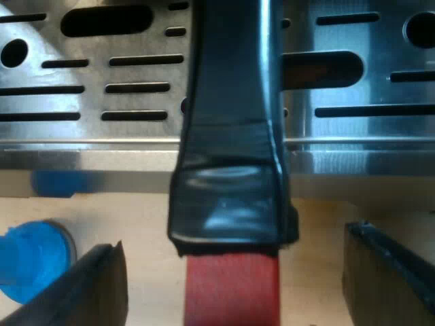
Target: Grind coffee beans and then tamp
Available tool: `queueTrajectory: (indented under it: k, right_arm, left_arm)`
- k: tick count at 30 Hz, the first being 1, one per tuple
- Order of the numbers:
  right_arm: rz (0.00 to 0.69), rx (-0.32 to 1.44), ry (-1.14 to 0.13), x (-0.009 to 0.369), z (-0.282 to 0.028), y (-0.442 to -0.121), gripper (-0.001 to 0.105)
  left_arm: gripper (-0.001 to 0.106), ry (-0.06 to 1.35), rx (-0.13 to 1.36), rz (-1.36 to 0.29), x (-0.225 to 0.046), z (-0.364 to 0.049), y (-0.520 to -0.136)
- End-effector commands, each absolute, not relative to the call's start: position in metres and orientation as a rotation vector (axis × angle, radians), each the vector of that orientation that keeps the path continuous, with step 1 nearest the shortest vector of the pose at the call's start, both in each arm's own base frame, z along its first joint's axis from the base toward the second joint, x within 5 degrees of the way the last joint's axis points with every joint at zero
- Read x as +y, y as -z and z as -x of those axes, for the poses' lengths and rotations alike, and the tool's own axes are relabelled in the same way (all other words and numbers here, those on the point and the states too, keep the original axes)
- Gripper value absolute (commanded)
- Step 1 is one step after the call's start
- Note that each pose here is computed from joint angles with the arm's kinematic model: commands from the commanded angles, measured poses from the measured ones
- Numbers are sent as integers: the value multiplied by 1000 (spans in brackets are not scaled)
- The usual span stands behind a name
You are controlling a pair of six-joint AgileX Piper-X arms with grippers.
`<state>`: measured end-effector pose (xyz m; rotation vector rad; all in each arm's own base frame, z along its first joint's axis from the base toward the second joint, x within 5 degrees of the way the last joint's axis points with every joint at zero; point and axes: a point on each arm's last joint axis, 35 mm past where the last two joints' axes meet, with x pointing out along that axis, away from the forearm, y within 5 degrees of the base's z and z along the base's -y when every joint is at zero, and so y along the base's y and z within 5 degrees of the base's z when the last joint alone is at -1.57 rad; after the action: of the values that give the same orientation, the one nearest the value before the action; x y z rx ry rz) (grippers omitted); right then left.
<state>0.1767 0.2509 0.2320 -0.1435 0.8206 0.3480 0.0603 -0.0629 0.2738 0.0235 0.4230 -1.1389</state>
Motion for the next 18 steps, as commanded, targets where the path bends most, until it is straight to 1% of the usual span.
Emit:
queueTrajectory:
  k: [1,6,9,11,18]
  right_arm:
    - [134,802,-361,252,-177,-235,67]
    - [136,803,-361,252,-177,-235,67]
    - [141,809,-359,252,-177,-235,63]
    - [142,808,-360,252,-177,-235,56]
    - [144,807,-361,252,-177,-235,39]
  left_arm:
    - [88,1153,397,-28,-62,-59,-279]
    - [88,1153,397,-28,-62,-59,-279]
    - [88,1153,395,-28,-62,-59,-279]
    - [88,1153,395,-28,-62,-59,-279]
    - [88,1153,395,-28,-62,-59,-279]
